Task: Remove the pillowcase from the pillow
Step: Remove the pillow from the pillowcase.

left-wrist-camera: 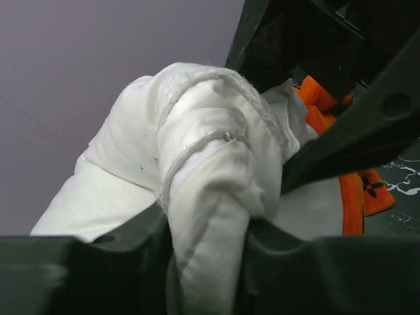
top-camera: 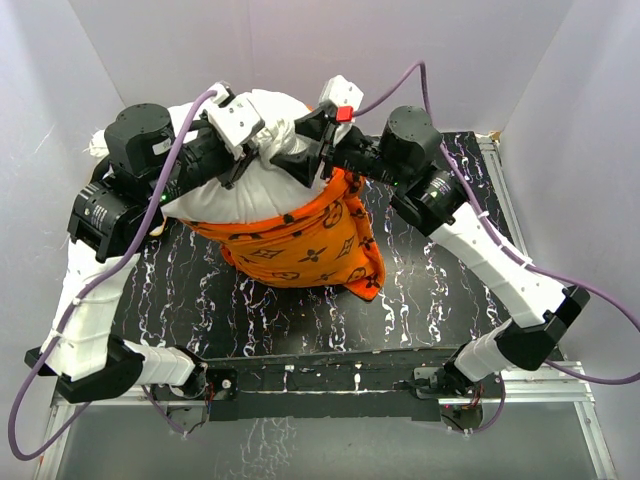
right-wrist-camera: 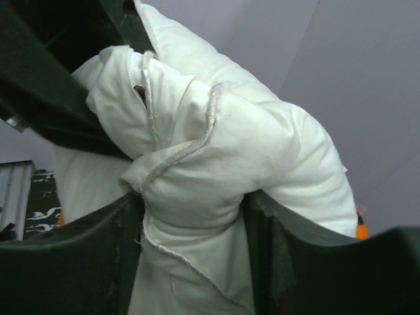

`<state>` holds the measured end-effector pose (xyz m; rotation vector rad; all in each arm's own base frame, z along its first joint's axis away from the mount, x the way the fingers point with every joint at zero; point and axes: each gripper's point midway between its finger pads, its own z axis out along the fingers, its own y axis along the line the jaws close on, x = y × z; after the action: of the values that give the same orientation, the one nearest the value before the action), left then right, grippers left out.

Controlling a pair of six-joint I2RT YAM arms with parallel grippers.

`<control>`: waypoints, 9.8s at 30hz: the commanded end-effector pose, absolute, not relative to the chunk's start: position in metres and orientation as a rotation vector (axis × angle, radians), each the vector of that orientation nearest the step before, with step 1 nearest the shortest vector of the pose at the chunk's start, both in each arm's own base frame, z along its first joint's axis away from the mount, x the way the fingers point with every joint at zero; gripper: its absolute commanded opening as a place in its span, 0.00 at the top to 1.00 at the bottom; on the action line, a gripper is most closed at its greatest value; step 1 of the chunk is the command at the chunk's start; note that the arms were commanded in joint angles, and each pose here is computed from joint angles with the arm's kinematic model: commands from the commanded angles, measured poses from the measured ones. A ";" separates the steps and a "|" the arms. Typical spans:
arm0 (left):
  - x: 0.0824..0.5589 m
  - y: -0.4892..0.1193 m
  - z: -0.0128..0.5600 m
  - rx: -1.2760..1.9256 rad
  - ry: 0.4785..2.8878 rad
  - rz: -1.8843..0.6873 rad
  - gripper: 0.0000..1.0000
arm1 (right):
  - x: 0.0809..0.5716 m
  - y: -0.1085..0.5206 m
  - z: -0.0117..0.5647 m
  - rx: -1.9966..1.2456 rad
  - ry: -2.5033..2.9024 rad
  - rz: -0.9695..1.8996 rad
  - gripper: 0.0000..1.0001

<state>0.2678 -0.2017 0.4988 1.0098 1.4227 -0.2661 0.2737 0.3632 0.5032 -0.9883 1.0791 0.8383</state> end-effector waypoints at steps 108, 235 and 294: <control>0.363 -0.132 0.456 0.290 1.690 -0.999 0.03 | 0.282 0.279 0.459 -0.918 1.125 0.582 0.92; 0.311 -0.275 0.226 1.275 1.821 -0.253 1.00 | 0.265 0.221 0.173 0.051 2.080 0.401 0.10; 0.394 -0.063 0.197 1.143 1.910 0.074 1.00 | 0.343 0.030 0.255 0.587 1.707 0.487 0.92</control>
<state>0.3851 -0.0752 0.1367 1.1568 2.0850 -0.0211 0.3153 0.0263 0.1836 0.5905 1.9791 0.3518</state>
